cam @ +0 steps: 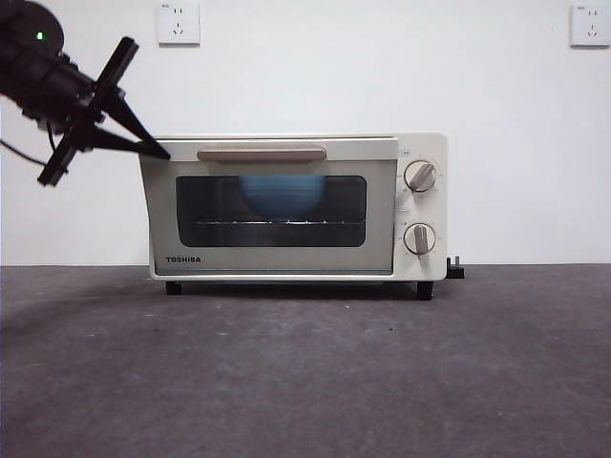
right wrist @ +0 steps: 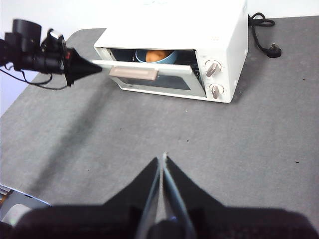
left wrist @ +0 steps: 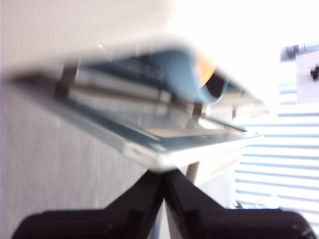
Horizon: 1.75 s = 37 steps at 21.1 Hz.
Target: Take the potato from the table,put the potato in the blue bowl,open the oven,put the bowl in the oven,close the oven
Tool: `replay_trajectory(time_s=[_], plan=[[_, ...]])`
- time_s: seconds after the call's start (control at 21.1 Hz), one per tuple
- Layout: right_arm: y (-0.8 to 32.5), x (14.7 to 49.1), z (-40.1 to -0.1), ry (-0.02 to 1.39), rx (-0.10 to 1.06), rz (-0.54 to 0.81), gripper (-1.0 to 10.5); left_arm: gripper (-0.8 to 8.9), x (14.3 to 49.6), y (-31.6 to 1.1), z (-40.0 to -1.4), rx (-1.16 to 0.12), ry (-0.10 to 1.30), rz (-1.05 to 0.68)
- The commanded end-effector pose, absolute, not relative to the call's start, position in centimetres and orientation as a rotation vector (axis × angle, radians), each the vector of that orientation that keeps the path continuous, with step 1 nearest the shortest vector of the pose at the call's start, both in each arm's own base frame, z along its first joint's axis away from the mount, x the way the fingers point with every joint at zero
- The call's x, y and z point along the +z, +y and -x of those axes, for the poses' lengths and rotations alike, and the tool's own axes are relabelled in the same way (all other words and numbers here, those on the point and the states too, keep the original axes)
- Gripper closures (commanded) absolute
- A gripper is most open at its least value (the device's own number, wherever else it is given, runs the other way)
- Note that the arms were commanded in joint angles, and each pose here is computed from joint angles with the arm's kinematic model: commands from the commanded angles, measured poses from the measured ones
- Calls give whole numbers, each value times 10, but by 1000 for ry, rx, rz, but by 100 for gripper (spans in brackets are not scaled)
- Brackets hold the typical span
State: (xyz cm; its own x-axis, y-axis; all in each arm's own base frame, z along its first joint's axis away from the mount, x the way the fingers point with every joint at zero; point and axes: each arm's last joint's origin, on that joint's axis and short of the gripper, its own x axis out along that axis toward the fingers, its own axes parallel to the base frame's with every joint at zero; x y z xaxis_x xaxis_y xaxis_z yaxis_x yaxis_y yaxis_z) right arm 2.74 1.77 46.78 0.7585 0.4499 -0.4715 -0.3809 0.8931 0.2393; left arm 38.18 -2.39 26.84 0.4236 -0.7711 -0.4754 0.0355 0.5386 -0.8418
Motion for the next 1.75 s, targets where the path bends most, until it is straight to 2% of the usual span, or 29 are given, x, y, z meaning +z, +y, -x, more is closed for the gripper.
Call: replay_trajectory(time_s=[0.05, 0.33, 0.76, 0.99, 1.18, 1.37, 1.51, 1.75], plan=[[17, 465, -27, 571, 445, -134, 928, 821, 282, -25, -388, -580, 960, 845], [17, 465, -27, 572, 444, -135, 928, 821, 297, -21, -395, -567, 869, 826], [17, 465, -27, 564, 423, -130, 928, 821, 300, -22, -392, -625, 879, 830], [16, 465, -28, 555, 397, -121, 928, 821, 311, -22, -377, -647, 885, 755], [15, 465, -28, 548, 379, -113, 928, 821, 332, -21, -352, -644, 867, 635], [15, 465, -29, 533, 332, -98, 928, 821, 361, -20, -315, -481, 811, 410], [13, 465, -30, 516, 292, -78, 928, 821, 390, -24, -279, -403, 731, 264], [13, 465, -30, 504, 291, -16, 928, 820, 434, -28, -216, -399, 550, 169]])
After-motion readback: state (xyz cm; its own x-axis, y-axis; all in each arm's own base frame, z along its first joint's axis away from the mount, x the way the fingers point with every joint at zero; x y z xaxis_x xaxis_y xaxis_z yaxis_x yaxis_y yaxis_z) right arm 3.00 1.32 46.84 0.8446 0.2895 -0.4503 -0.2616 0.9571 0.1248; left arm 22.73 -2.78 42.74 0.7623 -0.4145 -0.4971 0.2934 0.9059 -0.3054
